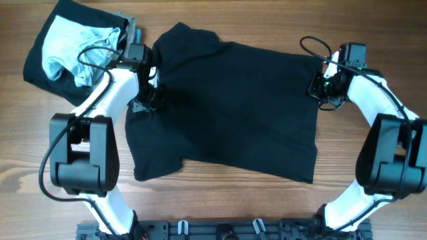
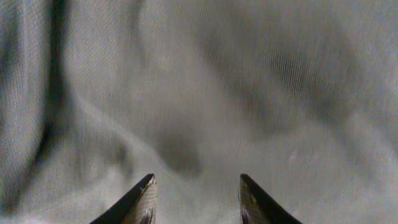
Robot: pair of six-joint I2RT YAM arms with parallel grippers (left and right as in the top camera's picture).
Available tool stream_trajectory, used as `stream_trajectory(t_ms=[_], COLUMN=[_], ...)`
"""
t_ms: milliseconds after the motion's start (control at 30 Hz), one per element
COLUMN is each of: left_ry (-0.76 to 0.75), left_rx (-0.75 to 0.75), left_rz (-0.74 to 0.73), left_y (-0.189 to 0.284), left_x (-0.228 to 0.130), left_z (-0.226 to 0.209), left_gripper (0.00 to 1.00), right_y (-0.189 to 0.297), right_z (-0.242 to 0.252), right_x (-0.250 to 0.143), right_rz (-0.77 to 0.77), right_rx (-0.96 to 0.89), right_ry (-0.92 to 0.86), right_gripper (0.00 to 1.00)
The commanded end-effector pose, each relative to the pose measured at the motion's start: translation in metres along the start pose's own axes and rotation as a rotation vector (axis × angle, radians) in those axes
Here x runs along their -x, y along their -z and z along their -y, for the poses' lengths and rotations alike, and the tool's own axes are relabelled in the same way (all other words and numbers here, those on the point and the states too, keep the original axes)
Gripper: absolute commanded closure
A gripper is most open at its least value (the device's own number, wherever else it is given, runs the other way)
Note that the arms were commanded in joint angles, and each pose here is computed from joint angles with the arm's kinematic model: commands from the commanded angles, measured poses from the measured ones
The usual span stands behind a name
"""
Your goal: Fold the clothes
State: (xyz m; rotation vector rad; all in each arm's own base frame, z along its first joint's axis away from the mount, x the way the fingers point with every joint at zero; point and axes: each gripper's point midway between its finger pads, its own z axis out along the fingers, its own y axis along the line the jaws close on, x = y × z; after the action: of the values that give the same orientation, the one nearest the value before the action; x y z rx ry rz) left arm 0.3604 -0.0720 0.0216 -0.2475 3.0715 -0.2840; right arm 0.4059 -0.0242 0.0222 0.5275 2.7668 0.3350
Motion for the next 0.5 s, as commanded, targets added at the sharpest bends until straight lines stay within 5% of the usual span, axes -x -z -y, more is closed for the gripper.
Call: stream_trajectory(t_ms=[0,167,267,367,467], left_ry=[-0.071,-0.099,-0.101,-0.097,-0.093], left_rx=[-0.051,-0.084,-0.087,-0.082,-0.076], left_rz=[0.038,0.158,0.172,0.154,0.132], left_y=[0.037,0.097,0.107,0.104,0.098], left_x=[-0.009,-0.017,-0.022,-0.024,-0.030], left_z=[0.014,0.023,0.024,0.022,0.020], left_gripper=[0.55,0.45,0.23,0.18,0.16], right_y=[-0.035,-0.050,-0.032,-0.014,0.027], right_z=[0.023,0.090,0.119,0.124,0.091], right_x=[-0.007,0.016,0.051,0.077,0.104], right_rz=[-0.020,0.089,0.180,0.211,0.272], right_rx=[-0.085,-0.282,-0.260,-0.224,-0.111], right_ry=[-0.080,-0.198,-0.281,-0.225,-0.101], right_gripper=[0.96,0.96,0.96,0.96,0.70])
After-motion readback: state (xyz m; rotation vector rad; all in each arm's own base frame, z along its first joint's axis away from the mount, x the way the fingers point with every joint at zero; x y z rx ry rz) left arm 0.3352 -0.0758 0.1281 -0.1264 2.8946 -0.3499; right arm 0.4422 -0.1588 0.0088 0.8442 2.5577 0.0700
